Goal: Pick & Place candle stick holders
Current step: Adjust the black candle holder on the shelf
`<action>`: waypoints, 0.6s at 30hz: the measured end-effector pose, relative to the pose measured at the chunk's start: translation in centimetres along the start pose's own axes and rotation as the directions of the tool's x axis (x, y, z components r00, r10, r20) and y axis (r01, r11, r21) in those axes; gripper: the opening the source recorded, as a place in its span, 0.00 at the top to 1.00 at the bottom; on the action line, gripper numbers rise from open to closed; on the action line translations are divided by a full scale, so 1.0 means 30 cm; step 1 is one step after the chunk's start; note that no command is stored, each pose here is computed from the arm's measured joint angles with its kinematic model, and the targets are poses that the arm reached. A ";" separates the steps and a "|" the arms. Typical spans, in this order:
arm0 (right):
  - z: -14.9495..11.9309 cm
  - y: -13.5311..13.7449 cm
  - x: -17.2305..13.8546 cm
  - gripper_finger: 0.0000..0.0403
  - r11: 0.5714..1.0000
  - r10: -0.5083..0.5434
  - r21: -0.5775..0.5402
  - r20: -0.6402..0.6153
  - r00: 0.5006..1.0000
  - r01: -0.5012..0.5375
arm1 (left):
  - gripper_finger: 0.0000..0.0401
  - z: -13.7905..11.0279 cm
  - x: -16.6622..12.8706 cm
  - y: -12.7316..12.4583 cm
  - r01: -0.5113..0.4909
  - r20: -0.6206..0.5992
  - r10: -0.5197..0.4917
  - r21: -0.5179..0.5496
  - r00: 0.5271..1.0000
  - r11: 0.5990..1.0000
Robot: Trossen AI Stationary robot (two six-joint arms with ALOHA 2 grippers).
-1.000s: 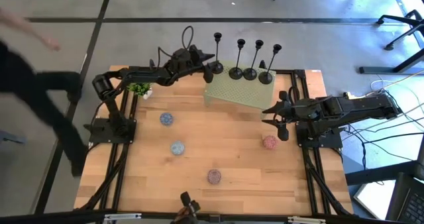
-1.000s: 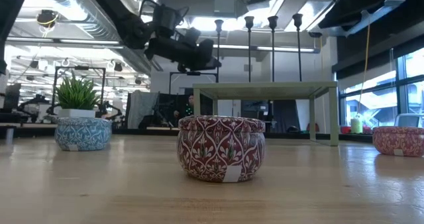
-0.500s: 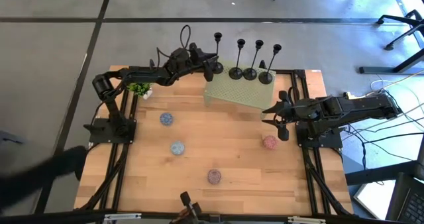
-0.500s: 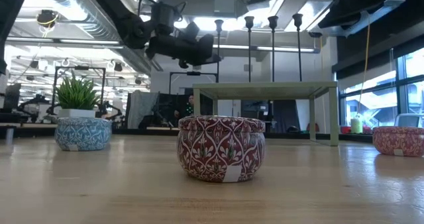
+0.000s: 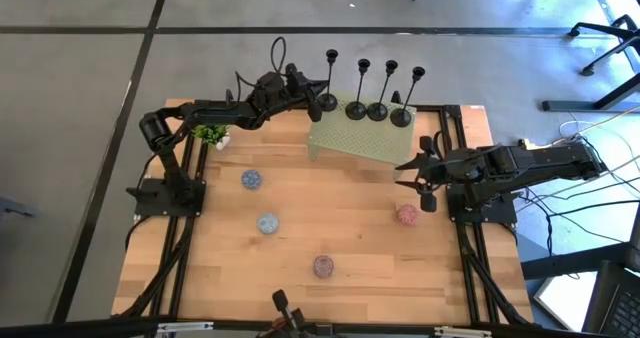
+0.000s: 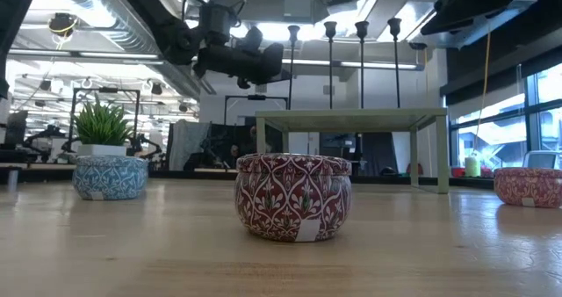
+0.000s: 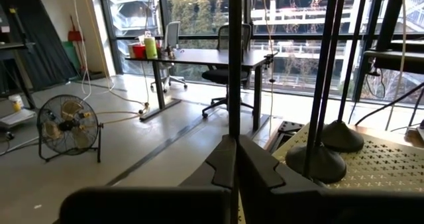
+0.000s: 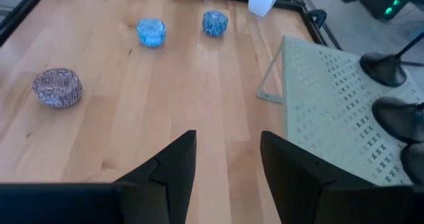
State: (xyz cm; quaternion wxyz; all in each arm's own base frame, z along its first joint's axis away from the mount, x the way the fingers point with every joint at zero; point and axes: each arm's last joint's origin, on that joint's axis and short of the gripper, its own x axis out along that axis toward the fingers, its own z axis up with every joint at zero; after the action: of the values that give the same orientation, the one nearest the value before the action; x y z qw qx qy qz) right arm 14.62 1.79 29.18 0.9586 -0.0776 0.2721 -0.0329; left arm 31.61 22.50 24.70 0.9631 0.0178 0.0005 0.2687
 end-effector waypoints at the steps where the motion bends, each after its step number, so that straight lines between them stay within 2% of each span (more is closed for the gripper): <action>1: 0.003 0.000 0.000 0.57 1.000 -0.001 -0.002 0.009 1.000 0.001 | 0.99 0.000 0.000 -0.001 0.001 0.000 -0.001 -0.009 1.000 1.000; 11: 0.010 -0.001 0.000 0.57 1.000 -0.002 -0.004 0.031 1.000 0.002 | 0.98 -0.001 -0.001 0.000 -0.017 -0.011 0.017 -0.016 1.000 1.000; 14: 0.010 0.000 0.000 0.57 1.000 -0.002 -0.004 0.030 1.000 0.002 | 0.93 -0.007 -0.001 0.006 -0.059 -0.042 0.057 -0.032 0.997 0.998; 18: 0.010 0.000 0.000 0.57 1.000 -0.002 -0.003 0.030 1.000 0.002 | 0.83 -0.021 -0.002 0.013 -0.051 -0.062 0.049 -0.040 0.997 0.998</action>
State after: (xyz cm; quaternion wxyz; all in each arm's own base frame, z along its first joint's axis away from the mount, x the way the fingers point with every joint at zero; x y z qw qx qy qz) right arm 14.78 1.81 29.44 0.9624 -0.0799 0.2574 -0.0321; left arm 31.36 22.82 24.08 0.9557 -0.0105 0.0239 0.2931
